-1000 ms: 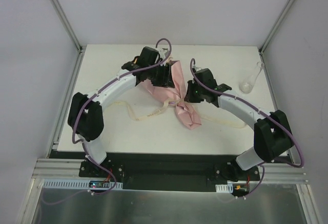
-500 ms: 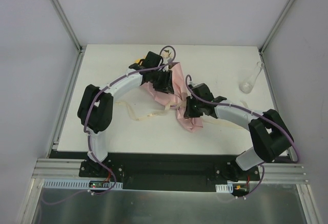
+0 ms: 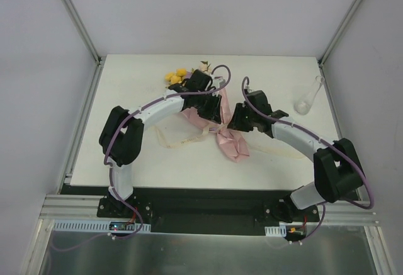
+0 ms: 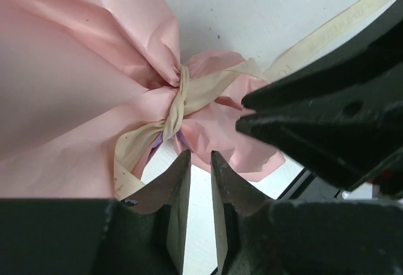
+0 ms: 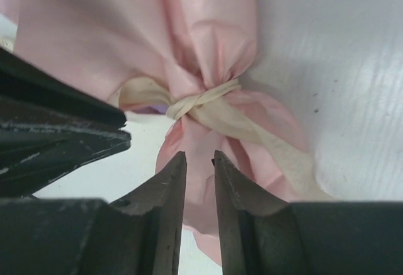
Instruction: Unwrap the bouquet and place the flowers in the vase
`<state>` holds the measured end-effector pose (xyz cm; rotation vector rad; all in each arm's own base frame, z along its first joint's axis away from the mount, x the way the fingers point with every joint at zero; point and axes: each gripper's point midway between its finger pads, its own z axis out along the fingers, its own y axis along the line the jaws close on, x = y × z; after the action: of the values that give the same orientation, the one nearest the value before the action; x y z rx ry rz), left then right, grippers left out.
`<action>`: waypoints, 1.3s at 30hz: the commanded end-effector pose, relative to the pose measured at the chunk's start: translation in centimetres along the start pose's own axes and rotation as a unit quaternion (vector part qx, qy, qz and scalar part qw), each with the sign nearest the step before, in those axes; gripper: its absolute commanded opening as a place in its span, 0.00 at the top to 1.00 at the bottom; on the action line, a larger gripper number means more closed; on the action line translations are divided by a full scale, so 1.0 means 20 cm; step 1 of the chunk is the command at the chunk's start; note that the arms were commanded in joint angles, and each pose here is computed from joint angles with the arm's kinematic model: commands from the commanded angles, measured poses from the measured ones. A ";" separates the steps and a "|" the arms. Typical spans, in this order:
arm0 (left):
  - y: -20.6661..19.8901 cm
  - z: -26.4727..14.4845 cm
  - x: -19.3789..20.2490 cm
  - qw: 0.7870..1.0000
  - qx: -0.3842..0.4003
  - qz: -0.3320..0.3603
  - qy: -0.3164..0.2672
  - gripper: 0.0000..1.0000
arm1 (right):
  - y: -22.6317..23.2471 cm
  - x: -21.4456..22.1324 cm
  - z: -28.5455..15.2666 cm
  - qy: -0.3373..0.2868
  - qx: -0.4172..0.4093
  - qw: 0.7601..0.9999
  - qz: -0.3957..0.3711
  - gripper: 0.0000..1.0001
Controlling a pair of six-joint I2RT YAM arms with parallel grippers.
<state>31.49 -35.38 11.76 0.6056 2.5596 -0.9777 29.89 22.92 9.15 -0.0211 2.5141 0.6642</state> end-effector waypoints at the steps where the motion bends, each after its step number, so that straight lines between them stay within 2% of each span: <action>1: -0.04 -0.02 -0.03 1.000 0.019 0.002 -0.009 0.82 | -0.03 -0.15 0.00 -0.032 0.003 0.997 0.071 0.76; 3: 0.00 0.02 -0.02 1.000 0.009 0.002 -0.005 0.82 | -0.02 -0.18 0.04 -0.033 -0.010 0.996 0.087 0.78; 7: 0.03 0.08 0.02 1.000 0.001 -0.002 0.009 0.83 | 0.03 -0.12 0.11 -0.007 -0.035 0.995 0.088 0.94; 13: 0.01 0.13 0.06 0.999 -0.014 0.024 0.016 0.82 | 0.02 -0.01 0.10 -0.014 -0.027 0.998 0.058 0.99; 21: 0.06 0.16 0.09 0.996 -0.058 0.057 0.023 0.79 | 0.03 0.06 0.06 -0.032 -0.049 0.998 0.002 0.97; 28: 0.04 0.10 0.06 0.995 -0.068 0.069 0.012 0.78 | 0.13 -0.01 -0.04 -0.055 -0.073 0.995 -0.024 0.82; 30: 0.03 0.08 0.05 0.995 -0.067 0.072 0.006 0.78 | 0.14 0.01 -0.04 -0.048 -0.076 0.996 -0.026 0.82; 34: 0.02 0.07 0.04 0.995 -0.068 0.073 0.005 0.78 | 0.16 0.14 0.03 -0.012 -0.088 0.996 -0.014 0.88; 39: 0.04 0.09 0.06 0.994 -0.072 0.078 0.015 0.76 | 0.09 0.23 0.08 0.002 -0.069 0.998 -0.011 0.97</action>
<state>30.63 -35.75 7.30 0.7345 2.5989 -0.7600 26.99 25.70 7.78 -0.1019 2.4509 0.8253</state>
